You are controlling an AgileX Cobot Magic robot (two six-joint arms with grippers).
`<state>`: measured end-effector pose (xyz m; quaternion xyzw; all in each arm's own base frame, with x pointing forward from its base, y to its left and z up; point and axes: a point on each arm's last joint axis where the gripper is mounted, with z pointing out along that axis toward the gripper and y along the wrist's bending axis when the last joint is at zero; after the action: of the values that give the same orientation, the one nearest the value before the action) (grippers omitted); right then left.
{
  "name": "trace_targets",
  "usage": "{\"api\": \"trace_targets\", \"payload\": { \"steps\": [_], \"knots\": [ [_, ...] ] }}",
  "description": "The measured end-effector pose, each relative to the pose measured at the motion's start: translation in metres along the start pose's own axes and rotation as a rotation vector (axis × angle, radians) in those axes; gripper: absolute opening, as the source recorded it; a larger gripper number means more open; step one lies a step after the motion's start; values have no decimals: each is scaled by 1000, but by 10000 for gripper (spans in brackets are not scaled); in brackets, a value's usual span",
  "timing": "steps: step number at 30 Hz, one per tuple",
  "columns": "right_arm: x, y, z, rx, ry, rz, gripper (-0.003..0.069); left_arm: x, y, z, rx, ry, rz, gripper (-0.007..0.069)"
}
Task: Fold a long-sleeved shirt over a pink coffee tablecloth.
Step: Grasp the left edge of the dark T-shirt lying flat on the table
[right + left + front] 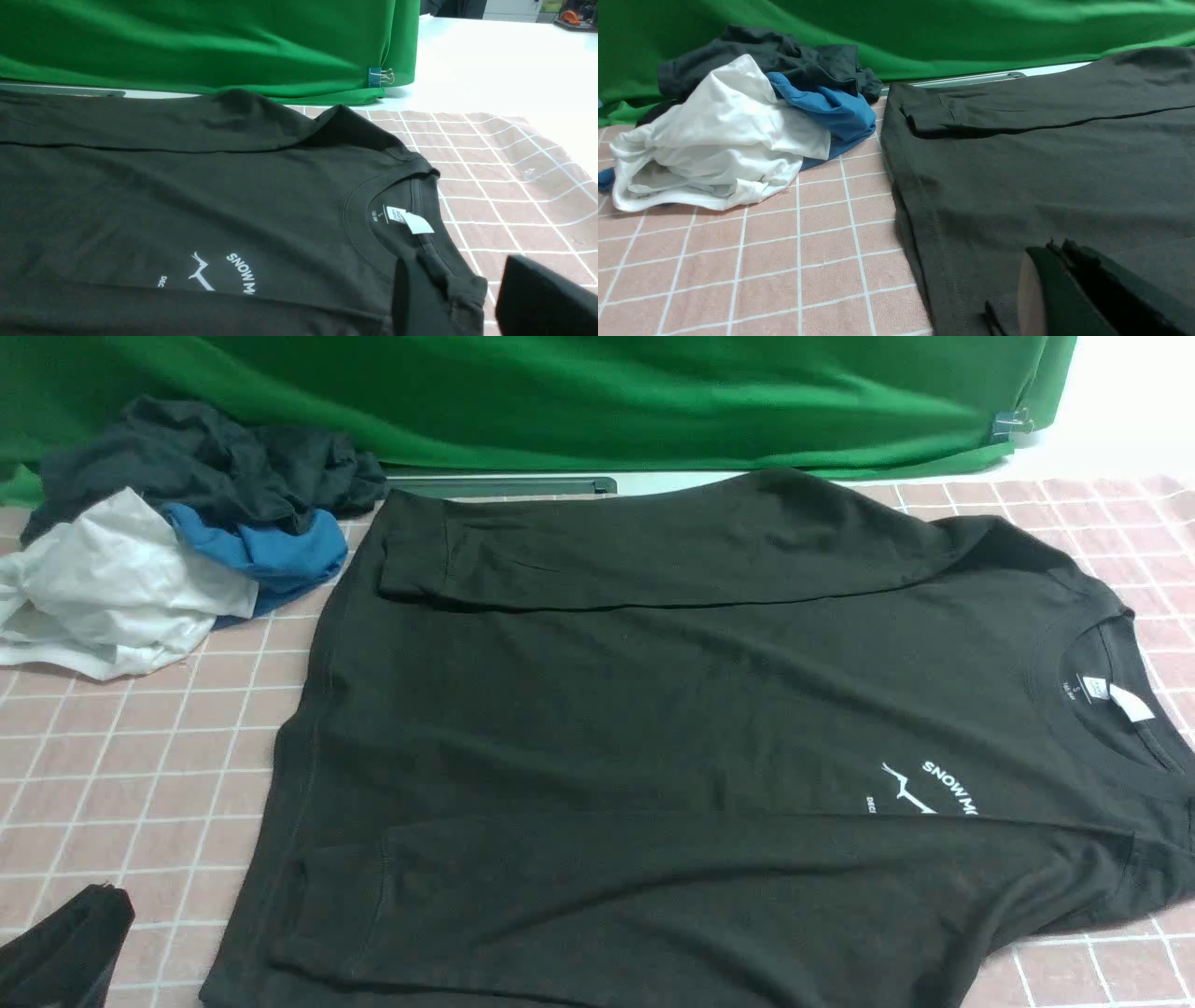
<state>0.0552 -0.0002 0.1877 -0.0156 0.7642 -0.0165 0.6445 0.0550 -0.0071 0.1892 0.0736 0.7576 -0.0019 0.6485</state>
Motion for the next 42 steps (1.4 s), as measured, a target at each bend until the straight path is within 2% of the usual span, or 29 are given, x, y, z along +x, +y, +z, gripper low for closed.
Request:
{"api": "trace_targets", "payload": {
  "steps": [22,26,28,30,31,32,35,38,39,42],
  "knots": [
    [0,0,0,0,0,0,242,0,0,0,0,0,0,20],
    [0,0,0,0,0,0,242,-5,1,0,-14,-57,-11,20],
    [0,0,0,0,0,0,242,-11,2,-1,-14,-120,-137,20],
    [0,0,0,0,0,0,242,-16,3,-1,0,-182,-374,20],
    [0,0,0,0,0,0,242,-17,3,-2,1,-191,-408,20],
    [0,0,0,0,0,0,242,-19,5,-2,10,-223,-561,20],
    [0,0,0,0,0,0,242,-24,8,-4,8,-287,-713,20],
    [0,0,0,0,0,0,242,-28,7,-5,35,-272,-765,20],
    [0,0,0,0,0,0,242,-35,3,-8,74,-236,-764,20],
    [0,0,0,0,0,0,240,-61,-3,-18,166,-182,-674,20]
  ]
}}
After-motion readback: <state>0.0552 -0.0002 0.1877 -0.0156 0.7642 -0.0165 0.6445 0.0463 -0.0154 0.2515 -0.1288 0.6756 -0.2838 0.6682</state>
